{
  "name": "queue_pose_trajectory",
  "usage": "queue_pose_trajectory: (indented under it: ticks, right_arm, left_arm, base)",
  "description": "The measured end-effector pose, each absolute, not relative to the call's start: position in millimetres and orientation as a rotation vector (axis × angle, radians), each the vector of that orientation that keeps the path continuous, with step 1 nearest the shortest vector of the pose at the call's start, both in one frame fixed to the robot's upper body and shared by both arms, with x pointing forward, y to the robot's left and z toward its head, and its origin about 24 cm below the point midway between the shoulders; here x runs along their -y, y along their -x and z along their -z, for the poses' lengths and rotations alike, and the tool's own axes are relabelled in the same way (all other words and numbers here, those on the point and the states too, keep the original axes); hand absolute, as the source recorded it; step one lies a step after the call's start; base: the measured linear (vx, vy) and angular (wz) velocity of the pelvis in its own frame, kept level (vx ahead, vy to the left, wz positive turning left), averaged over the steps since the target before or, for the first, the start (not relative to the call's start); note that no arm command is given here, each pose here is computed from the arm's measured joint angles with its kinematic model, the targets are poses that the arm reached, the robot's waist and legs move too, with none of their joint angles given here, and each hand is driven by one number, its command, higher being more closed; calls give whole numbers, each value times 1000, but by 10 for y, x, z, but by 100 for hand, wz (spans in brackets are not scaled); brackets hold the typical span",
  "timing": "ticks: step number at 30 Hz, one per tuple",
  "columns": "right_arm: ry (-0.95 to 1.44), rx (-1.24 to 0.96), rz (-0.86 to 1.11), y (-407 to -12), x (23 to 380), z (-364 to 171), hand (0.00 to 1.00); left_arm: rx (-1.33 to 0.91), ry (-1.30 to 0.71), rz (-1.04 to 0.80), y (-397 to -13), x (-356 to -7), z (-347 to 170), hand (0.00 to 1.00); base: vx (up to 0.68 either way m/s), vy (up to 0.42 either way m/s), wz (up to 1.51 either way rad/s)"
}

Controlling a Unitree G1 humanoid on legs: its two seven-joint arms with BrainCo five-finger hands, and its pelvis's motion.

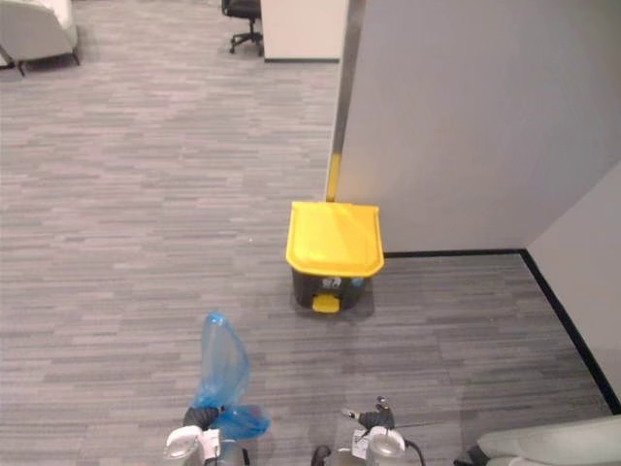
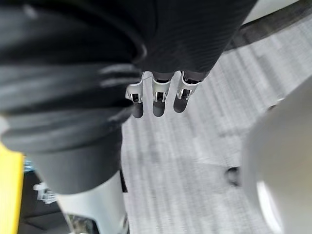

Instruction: Gather rubbish on tea table into small bin, then transfer packed bag to large trash can.

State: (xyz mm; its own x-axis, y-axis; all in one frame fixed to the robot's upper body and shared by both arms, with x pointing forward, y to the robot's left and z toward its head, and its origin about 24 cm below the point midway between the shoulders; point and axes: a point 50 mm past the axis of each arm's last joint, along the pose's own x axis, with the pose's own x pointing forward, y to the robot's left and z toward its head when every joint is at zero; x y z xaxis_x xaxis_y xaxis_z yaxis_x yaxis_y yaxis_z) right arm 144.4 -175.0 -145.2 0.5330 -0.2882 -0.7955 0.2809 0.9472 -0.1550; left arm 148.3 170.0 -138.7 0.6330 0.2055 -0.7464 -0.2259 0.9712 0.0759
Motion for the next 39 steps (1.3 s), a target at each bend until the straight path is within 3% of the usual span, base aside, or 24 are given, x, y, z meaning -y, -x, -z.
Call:
queue_pose_trajectory:
  ticks: [13,22,29,39]
  right_arm:
    - [-18,-990,364,-1351,1752,1499,0]
    - [-7,-982,359,-1369,1767,1491,0]
    - [16,-992,371,-1321,1849,1498,0]
    - [-23,-990,386,-1302,1799,1500,0]
  left_arm:
    - [-897,-39,-202,-1410,-1756,1440,100]
    - [-912,-73,-217,-1387,-1864,1443,100]
    - [-911,-14,-233,-1384,-1775,1451,100]
    - [-867,22,-185,-1517,-1607,1400,100]
  base:
    - [241,154,-8]
    - [191,-59,14]
    - [291,-134,21]
    - [143,123,-17]
